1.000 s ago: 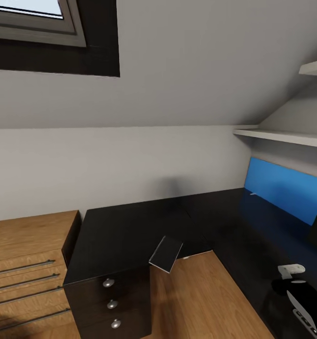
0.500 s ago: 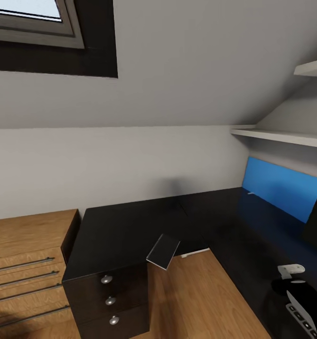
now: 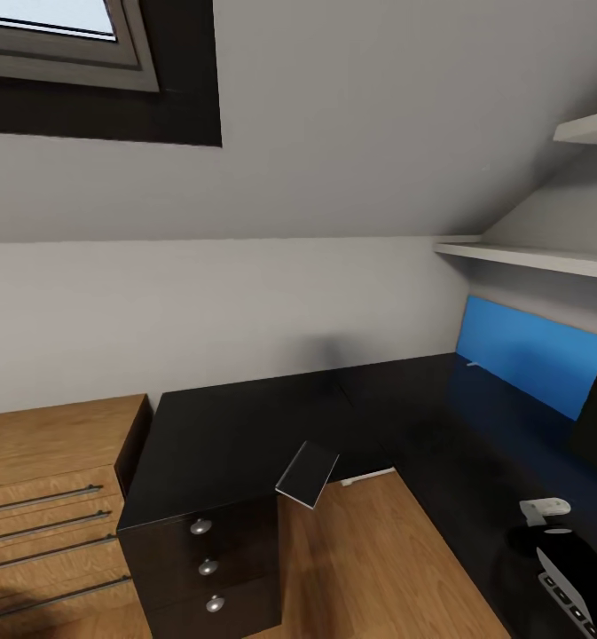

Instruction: In the bedroom, organize the workspace by keeping the computer under the desk, ensuring the monitor is on the desk, placing the keyboard on the desk next to the monitor, placing the mouse on the desk next to the keyboard, moving the folder from the swivel chair onto the desk next to the mouse, stacking the notebook on top of the folder with the pen on top of the notebook, and positioning the swivel chair next to the desk.

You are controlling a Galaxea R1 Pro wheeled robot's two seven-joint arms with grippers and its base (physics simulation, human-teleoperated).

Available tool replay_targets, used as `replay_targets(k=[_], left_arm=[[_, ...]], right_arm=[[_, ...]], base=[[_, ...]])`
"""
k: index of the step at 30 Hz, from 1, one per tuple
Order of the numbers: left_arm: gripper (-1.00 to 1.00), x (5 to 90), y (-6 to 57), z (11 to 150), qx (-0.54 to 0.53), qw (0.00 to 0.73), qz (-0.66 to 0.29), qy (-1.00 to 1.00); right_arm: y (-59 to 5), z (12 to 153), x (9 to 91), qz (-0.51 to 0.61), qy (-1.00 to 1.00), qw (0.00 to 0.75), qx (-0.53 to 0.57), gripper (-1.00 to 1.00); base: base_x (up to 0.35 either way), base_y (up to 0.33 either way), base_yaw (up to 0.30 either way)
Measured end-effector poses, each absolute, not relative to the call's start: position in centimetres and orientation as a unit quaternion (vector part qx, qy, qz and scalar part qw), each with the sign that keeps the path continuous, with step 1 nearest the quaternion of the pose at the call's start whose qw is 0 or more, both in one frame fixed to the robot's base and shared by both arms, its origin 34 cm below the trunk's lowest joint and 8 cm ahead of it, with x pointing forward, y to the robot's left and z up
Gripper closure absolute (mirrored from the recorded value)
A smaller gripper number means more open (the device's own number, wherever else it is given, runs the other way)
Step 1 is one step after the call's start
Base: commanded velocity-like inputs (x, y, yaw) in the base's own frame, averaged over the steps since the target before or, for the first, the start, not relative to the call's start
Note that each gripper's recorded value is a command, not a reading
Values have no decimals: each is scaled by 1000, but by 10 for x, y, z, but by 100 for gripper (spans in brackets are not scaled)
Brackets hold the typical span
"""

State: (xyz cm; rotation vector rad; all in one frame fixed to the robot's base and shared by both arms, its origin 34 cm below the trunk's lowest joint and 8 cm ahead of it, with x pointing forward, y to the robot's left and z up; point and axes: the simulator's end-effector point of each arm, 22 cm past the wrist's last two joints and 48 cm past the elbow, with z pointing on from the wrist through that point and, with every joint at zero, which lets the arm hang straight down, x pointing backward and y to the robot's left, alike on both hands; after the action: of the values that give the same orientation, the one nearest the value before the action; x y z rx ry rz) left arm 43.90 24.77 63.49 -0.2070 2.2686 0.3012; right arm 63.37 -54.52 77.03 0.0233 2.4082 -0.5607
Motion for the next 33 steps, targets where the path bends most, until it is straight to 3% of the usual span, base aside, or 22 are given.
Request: replay_targets(k=[18,23,33], left_arm=[[-100,439,248,635,-83,409,120,901],[-100,439,248,635,-83,409,119,901],[-100,439,248,635,-83,410,119,901]], right_arm=[[-531,789,655,-204,910,361,2,-100],[-465,849,709,-128,883,452,16,-100],[-376,876,736,-15,866,496,60,-100]], base=[[0,0,0],[0,0,0],[0,0,51]])
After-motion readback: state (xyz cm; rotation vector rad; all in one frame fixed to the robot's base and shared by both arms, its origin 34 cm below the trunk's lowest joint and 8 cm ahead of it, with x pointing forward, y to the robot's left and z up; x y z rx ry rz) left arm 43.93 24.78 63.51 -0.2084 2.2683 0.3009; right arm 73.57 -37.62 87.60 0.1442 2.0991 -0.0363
